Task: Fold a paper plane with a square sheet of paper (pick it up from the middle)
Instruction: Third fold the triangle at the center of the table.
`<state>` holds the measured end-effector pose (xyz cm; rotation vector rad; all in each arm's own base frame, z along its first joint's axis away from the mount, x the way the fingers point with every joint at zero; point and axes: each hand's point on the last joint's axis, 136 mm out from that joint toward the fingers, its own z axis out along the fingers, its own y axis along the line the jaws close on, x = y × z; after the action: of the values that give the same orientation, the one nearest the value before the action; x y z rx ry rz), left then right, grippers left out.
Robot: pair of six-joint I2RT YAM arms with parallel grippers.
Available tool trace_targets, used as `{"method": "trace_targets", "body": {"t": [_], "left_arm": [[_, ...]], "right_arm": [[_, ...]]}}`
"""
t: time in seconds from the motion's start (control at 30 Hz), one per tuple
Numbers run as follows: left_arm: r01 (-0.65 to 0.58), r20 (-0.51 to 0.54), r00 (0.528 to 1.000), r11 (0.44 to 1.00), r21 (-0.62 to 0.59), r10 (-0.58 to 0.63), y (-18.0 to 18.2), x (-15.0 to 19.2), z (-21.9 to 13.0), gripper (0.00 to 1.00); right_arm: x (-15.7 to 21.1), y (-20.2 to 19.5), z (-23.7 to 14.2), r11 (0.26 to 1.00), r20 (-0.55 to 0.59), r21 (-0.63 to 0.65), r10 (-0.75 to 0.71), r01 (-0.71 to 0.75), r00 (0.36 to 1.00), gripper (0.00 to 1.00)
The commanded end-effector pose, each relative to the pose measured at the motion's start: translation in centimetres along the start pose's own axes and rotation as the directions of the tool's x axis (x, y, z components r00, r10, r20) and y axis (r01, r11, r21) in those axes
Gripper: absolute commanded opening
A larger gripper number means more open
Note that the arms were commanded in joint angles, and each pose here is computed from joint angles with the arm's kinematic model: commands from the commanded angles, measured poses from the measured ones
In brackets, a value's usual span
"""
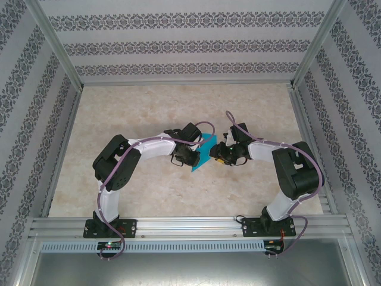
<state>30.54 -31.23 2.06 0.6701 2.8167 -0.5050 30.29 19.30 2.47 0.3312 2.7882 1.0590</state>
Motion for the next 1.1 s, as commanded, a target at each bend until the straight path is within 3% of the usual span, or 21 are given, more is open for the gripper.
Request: {"method": "trace_targets", "body": {"t": [0.0,0.47,0.73,1.07], "left_arm": [[-0.019,-0.007,1.000,0.999,-0.030,0.019,1.1,-0.2,0.6,0.18],[-0.013,-0.040,0.999,0.999,-0.036,0.012,1.7,1.0,1.5,0.16],[0.001,-0.051,0.999,0.999,-0.036,-0.003,2.2,1.6,1.7,0.14],[0.013,-0.066,0.998,1.000,-0.024,-0.015,2.4,1.9,2.3,0.12]], "right_arm": [[-0.6,0.7,0.4,0.999,0.001,-0.033,0.001,-0.001,1.000,0.41],[-1.4,2.5,1.0,0.995,-0.005,-0.100,0.008,-0.008,1.000,0.37],[-1.1,1.9,-0.4,1.000,0.016,-0.021,-0.005,0.006,1.000,0.36],[-1.6,2.3,0.3,0.999,0.006,-0.041,0.010,-0.010,1.000,0.36]]}}
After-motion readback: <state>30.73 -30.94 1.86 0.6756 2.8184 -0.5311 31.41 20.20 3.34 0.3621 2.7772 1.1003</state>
